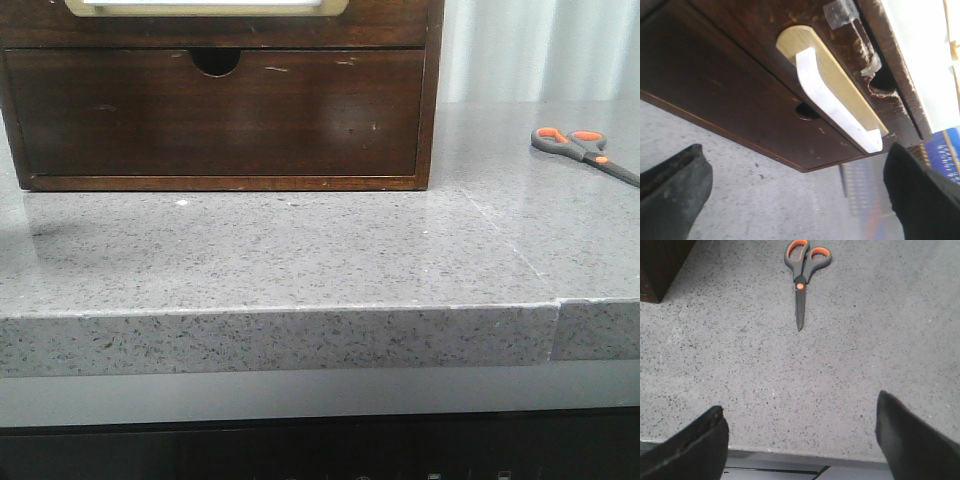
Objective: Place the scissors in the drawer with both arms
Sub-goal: 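Grasp the white drawer handle with the left gripper and pull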
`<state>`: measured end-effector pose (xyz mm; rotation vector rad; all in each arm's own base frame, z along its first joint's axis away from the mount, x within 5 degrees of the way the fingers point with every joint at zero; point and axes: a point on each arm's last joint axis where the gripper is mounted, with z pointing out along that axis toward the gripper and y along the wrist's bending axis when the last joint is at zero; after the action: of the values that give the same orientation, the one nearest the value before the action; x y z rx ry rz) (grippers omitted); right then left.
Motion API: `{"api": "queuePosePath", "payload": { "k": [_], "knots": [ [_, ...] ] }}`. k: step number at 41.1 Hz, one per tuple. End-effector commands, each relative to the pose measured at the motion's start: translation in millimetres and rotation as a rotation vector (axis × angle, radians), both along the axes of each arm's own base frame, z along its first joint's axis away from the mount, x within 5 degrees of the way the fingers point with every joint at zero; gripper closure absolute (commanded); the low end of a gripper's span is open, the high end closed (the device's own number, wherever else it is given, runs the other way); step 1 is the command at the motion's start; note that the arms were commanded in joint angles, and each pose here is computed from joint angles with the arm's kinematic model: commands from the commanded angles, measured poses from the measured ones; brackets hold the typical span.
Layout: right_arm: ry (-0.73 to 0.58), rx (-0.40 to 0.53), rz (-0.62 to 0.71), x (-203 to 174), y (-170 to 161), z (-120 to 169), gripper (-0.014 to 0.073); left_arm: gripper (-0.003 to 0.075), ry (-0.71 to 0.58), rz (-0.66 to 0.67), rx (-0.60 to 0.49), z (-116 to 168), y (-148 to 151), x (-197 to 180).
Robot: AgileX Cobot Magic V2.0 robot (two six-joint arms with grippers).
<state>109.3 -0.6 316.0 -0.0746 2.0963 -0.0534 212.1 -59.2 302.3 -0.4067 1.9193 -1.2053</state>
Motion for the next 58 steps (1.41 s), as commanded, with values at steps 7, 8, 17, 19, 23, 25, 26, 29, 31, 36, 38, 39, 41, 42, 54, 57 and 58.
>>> {"api": "queuePosePath", "payload": {
  "k": [7,8,17,19,23,25,26,29,31,36,38,39,41,42,54,57,58],
  "knots": [
    [-0.093,-0.021,0.004,4,-1,15,-0.0026,0.0048,-0.041,-0.128,-0.151,15,-13,27],
    [-0.093,-0.021,0.004,4,-1,15,-0.0026,0.0048,-0.037,-0.137,-0.155,14,-14,31],
    [-0.093,-0.021,0.004,4,-1,15,-0.0026,0.0048,-0.042,-0.173,-0.174,21,-18,62],
    [-0.093,-0.021,0.004,4,-1,15,-0.0026,0.0048,-0.037,-0.177,-0.182,21,-18,67],
    [-0.093,-0.021,0.004,4,-1,15,-0.0026,0.0054,-0.047,-0.178,-0.181,25,-19,78],
    [-0.093,-0.021,0.004,4,-1,15,-0.0026,0.0077,-0.042,-0.177,-0.187,25,-19,83],
    [-0.093,-0.021,0.004,4,-1,15,-0.0026,0.0098,-0.034,-0.175,-0.194,25,-19,85],
    [-0.093,-0.021,0.004,4,-1,15,-0.0026,0.0176,-0.024,-0.176,-0.201,23,-19,90],
    [-0.093,-0.021,0.004,4,-1,15,-0.0026,0.0247,-0.020,-0.185,-0.206,22,-20,91],
    [-0.093,-0.021,0.004,4,-1,15,-0.0026,0.0421,-0.020,-0.205,-0.215,21,-21,91],
    [-0.093,-0.021,0.004,4,-1,15,-0.0026,0.0486,-0.022,-0.213,-0.218,22,-22,91],
    [-0.093,-0.021,0.004,4,-1,15,-0.0026,0.0511,-0.022,-0.215,-0.219,22,-22,90],
    [-0.093,-0.021,0.004,4,-1,15,-0.0026,0.0564,-0.022,-0.215,-0.219,22,-22,90],
    [-0.093,-0.021,0.004,4,-1,15,-0.0026,0.0584,-0.022,-0.215,-0.219,22,-22,90],
    [-0.093,-0.021,0.004,4,-1,16,-0.0026,0.0679,-0.026,-0.250,-0.225,19,-23,75],
    [-0.093,-0.021,0.004,4,-1,16,-0.0026,0.0679,-0.028,-0.252,-0.216,16,-23,61],
    [-0.093,-0.021,0.004,4,-1,16,-0.0026,0.0679,-0.030,-0.255,-0.214,16,-23,56]
  ]
}}
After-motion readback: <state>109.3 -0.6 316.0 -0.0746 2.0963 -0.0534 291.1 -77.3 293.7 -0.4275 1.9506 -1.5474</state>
